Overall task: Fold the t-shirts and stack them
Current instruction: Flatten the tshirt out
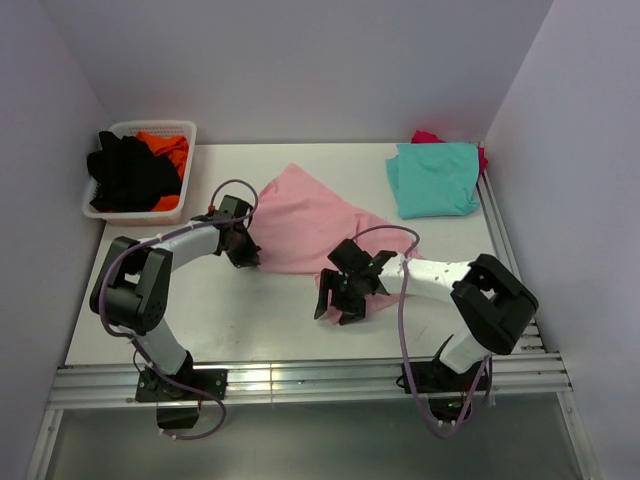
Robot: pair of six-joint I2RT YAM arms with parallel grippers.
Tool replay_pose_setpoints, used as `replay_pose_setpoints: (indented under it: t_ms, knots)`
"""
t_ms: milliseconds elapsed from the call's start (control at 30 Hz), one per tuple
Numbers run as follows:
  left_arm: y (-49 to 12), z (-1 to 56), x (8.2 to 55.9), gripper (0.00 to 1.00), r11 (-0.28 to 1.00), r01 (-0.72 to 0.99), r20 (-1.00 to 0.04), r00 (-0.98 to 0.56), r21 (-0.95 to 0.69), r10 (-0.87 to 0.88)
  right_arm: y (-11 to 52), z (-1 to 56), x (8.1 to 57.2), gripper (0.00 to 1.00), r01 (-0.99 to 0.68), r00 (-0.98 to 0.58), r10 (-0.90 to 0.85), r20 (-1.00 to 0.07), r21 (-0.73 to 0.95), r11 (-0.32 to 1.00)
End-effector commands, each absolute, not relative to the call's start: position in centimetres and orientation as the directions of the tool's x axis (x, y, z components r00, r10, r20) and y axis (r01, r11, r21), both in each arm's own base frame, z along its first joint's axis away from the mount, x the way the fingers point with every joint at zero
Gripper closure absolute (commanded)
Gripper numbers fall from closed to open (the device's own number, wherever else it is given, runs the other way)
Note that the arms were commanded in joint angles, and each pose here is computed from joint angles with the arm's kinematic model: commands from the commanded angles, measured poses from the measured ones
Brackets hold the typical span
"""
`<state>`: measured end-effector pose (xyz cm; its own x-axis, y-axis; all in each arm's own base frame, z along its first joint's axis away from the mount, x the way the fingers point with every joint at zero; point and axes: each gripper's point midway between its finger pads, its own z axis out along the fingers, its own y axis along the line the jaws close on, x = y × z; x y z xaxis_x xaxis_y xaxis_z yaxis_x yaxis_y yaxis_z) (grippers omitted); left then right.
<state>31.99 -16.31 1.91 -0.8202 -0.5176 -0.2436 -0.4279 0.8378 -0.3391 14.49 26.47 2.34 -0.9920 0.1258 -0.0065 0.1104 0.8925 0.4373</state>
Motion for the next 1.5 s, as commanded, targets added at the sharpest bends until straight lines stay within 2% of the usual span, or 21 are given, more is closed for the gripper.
replay_pose_setpoints:
  t_ms: [0, 67, 100, 167, 200, 300, 400, 467, 567, 600, 667, 700, 767, 867, 1033, 1167, 1333, 1367, 1433, 1467]
  knots:
    - [-15.7, 3.2, 32.2, 1.00, 0.841, -0.395, -0.278, -0.817, -0.369, -0.506, 24.9, 0.1, 16.0, 0.25, 0.101, -0.988, 0.131, -0.078, 0.313, 0.944]
    - [-15.5, 3.3, 32.3, 1.00, 0.841, -0.391, -0.278, -0.817, -0.374, -0.505, 25.1, 0.1, 16.3, 0.36, 0.095, -0.989, 0.126, -0.082, 0.304, 0.948]
    - [-15.3, 3.2, 32.2, 1.00, 0.841, -0.392, -0.278, -0.817, -0.373, -0.504, 24.8, -0.3, 16.2, 0.46, 0.101, -0.989, 0.127, -0.074, 0.286, 0.953]
    - [-15.1, 3.3, 32.3, 1.00, 0.841, -0.389, -0.278, -0.818, -0.377, -0.503, 24.8, -0.2, 16.3, 0.58, 0.097, -0.990, 0.121, -0.073, 0.279, 0.955]
    - [-14.9, 3.2, 32.2, 1.00, 0.840, -0.389, -0.277, -0.818, -0.378, -0.504, 24.6, -0.3, 16.1, 0.76, 0.096, -0.991, 0.118, -0.067, 0.266, 0.959]
    - [-14.6, 2.9, 32.2, 1.00, 0.833, -0.390, -0.270, -0.817, -0.392, -0.509, 24.0, -0.3, 15.9, 1.00, 0.092, -0.992, 0.110, -0.064, 0.241, 0.966]
    - [-14.2, 3.4, 32.2, 1.00, 0.825, -0.399, -0.265, -0.811, -0.401, -0.522, 22.8, 1.0, 16.1, 1.00, 0.088, -0.988, 0.111, -0.103, 0.210, 0.974]
    - [-14.0, 6.0, 33.5, 1.00, 0.821, -0.381, -0.312, -0.790, -0.425, -0.528, 22.0, 3.0, 17.5, 1.00, 0.088, -0.978, 0.123, -0.168, 0.200, 0.976]
    - [-13.2, 11.4, 34.2, 1.00, 0.833, -0.351, -0.397, -0.755, -0.428, -0.522, 20.8, 9.4, 20.0, 1.00, 0.074, -0.946, 0.141, -0.292, 0.230, 0.970]
    - [-13.3, 15.8, 35.5, 1.00, 0.826, -0.309, -0.461, -0.712, -0.472, -0.530, 18.8, 11.6, 20.5, 1.00, 0.101, -0.928, 0.166, -0.335, 0.203, 0.974]
    - [-12.9, 19.1, 35.1, 1.00, 0.830, -0.292, -0.489, -0.697, -0.475, -0.525, 18.2, 17.1, 22.5, 1.00, 0.080, -0.885, 0.178, -0.430, 0.236, 0.968]
    - [-12.9, 22.5, 35.3, 1.00, 0.824, -0.256, -0.526, -0.665, -0.506, -0.530, 16.3, 18.8, 22.6, 1.00, 0.110, -0.871, 0.196, -0.450, 0.211, 0.971]
    - [-13.1, 25.4, 34.6, 1.00, 0.822, -0.220, -0.545, -0.655, -0.526, -0.524, 15.3, 23.8, 23.6, 1.00, 0.092, -0.819, 0.206, -0.535, 0.232, 0.968]
    - [-12.8, 27.7, 32.8, 1.00, 0.817, -0.204, -0.550, -0.649, -0.540, -0.525, 12.7, 28.0, 23.2, 1.00, 0.115, -0.774, 0.218, -0.594, 0.207, 0.972]
    - [-11.7, 30.3, 30.6, 1.00, 0.811, -0.201, -0.573, -0.616, -0.549, -0.541, 10.7, 30.4, 21.8, 1.00, 0.137, -0.747, 0.241, -0.619, 0.211, 0.968]
    - [-11.2, 30.8, 31.3, 1.00, 0.818, -0.202, -0.585, -0.608, -0.539, -0.536, 9.7, 30.4, 23.8, 1.00, 0.147, -0.731, 0.246, -0.637, 0.205, 0.968]
    - [-11.2, 29.6, 36.4, 1.00, 0.805, -0.215, -0.549, -0.633, -0.552, -0.546, 10.4, 29.7, 30.1, 1.00, 0.156, -0.726, 0.248, -0.642, 0.198, 0.968]
    - [-10.9, 30.9, 38.0, 1.00, 0.796, -0.208, -0.560, -0.611, -0.569, -0.560, 11.0, 29.3, 32.2, 1.00, 0.148, -0.738, 0.243, -0.630, 0.200, 0.969]
    - [-11.0, 28.8, 41.4, 1.00, 0.783, -0.255, -0.506, -0.642, -0.567, -0.576, 10.6, 29.1, 35.2, 1.00, 0.176, -0.729, 0.267, -0.630, 0.205, 0.963]
    - [-10.4, 31.8, 43.5, 1.00, 0.764, -0.227, -0.529, -0.603, -0.604, -0.598, 10.9, 28.9, 37.9, 1.00, 0.179, -0.729, 0.264, -0.631, 0.196, 0.964]
